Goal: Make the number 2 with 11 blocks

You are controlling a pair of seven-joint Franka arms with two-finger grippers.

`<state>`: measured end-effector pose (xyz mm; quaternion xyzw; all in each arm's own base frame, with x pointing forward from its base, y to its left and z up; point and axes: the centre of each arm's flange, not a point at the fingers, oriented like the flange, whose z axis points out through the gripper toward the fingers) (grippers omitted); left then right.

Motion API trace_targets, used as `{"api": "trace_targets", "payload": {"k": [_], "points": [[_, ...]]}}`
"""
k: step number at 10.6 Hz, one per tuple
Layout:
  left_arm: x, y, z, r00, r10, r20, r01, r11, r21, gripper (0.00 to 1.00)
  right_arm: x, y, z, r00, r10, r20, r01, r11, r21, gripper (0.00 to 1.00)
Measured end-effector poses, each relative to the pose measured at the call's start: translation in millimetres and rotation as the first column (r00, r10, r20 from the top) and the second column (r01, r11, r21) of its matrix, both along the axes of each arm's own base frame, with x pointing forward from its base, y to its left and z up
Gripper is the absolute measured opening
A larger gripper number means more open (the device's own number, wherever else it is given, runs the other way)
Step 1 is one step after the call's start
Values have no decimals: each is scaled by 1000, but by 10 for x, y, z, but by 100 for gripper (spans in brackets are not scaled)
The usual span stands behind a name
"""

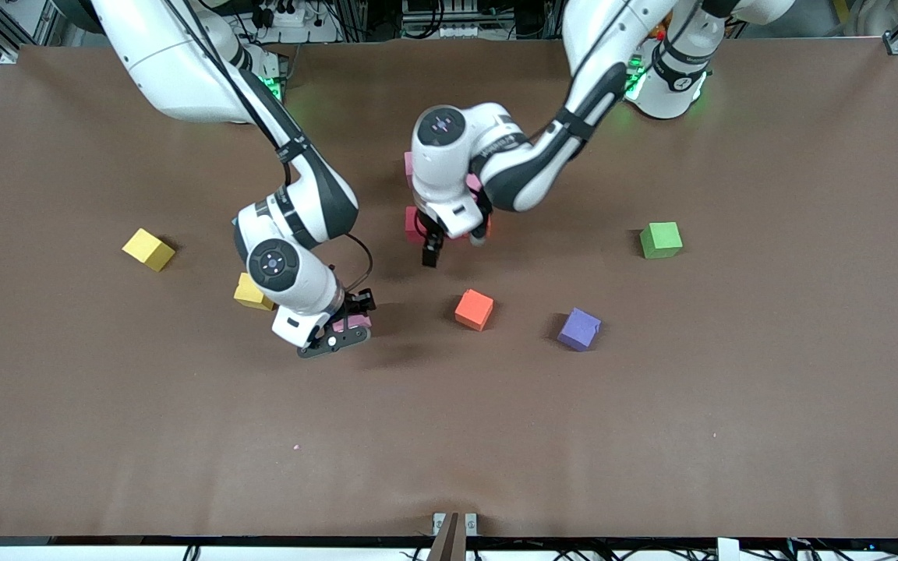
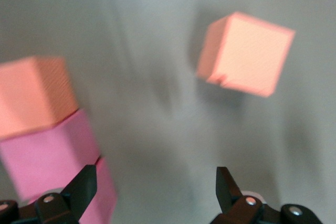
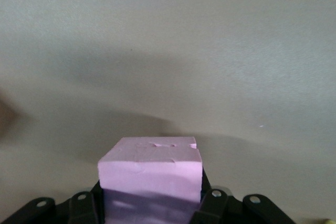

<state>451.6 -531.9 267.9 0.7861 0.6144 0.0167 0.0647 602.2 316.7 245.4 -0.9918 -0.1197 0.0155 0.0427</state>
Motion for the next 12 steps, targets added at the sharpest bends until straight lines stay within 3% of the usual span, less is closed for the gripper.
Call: {"api": "trace_targets", "payload": {"k": [4,7,10,12], "points": [[578,526,-36,994,-103,30,102,993,52,100,-402,352,-196,995,-99,20,98,995,13,63],[942,785,41,991,-137,1,137,991,-8,100,-886,837,-305,985,-173,11,173,985,15,63],[1130,881,14,978,-205,-48,205,979,0,100,-1227,1185,-317,984,-179,-11,179,984,-5,63],[1195,831,-66,970,-230,-83,232,973,15,100,-1290,1225,-336,986,-168,-17,168,986,-15,63]]}}
